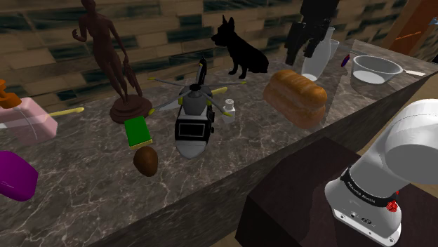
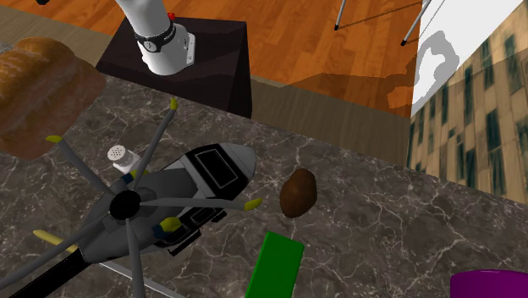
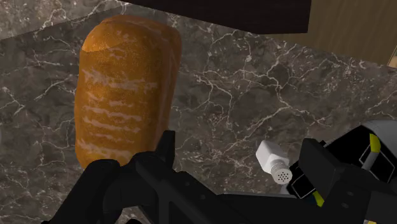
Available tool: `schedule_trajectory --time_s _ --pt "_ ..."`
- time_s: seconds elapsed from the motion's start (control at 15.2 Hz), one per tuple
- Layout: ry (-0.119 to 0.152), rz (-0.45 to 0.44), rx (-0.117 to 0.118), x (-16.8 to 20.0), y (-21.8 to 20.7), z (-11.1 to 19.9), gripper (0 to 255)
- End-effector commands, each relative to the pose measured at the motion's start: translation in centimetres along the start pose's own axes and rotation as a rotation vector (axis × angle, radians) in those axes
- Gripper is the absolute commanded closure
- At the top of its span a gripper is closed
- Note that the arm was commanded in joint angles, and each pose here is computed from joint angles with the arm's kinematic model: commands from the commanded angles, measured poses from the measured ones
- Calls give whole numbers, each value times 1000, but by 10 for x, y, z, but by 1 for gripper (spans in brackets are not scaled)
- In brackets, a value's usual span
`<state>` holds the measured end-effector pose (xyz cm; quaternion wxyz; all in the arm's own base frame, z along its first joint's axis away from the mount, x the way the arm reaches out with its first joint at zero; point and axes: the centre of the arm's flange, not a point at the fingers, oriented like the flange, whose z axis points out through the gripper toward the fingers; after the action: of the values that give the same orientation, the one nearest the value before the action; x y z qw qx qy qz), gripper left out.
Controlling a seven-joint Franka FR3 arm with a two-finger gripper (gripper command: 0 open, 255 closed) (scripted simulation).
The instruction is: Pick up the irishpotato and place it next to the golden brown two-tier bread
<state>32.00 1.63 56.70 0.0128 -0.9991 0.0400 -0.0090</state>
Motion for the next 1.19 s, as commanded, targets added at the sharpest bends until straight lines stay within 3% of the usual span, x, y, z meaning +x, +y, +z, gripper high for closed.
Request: schedule_trajectory --time_s 0.0,1.12 --pt "0 0 0 0 0 0 0" --pt "116 46 -45 13 -210 93 0"
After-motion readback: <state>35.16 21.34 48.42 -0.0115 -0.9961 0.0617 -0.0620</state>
